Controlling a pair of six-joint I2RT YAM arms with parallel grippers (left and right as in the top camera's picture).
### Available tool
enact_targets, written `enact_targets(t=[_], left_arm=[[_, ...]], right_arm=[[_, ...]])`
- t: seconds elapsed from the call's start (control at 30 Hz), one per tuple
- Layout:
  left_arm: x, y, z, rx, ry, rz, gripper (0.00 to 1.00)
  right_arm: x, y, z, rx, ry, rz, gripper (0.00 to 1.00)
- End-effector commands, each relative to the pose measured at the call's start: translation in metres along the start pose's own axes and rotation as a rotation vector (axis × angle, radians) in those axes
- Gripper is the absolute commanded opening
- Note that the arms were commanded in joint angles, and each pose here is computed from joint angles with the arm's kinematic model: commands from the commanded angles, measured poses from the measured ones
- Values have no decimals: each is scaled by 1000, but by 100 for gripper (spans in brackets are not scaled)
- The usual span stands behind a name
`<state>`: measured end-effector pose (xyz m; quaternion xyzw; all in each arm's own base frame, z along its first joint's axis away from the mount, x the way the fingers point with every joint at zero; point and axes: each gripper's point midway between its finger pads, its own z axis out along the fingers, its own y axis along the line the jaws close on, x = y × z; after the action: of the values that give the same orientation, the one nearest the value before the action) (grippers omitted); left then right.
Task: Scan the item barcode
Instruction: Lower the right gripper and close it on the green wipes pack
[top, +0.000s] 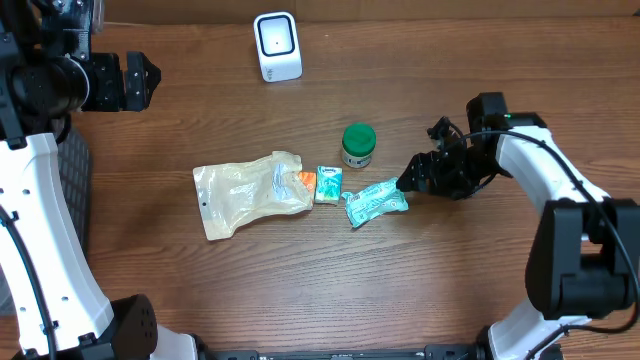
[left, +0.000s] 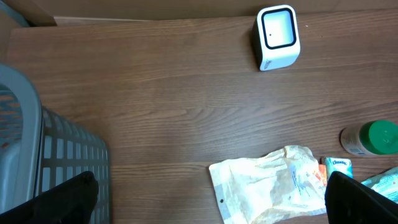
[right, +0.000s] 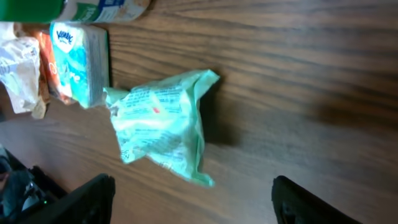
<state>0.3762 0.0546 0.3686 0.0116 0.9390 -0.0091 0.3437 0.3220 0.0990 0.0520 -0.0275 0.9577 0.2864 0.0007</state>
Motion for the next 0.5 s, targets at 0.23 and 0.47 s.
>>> enact_targets(t=[0.23, 0.47], left_arm=[[-1, -1, -3, 8, -11, 14, 100], [-1, -2, -3, 8, -11, 14, 100]], right_arm=[[14, 4, 36, -155, -16, -29, 71], [12, 11, 50, -156, -24, -56, 67]])
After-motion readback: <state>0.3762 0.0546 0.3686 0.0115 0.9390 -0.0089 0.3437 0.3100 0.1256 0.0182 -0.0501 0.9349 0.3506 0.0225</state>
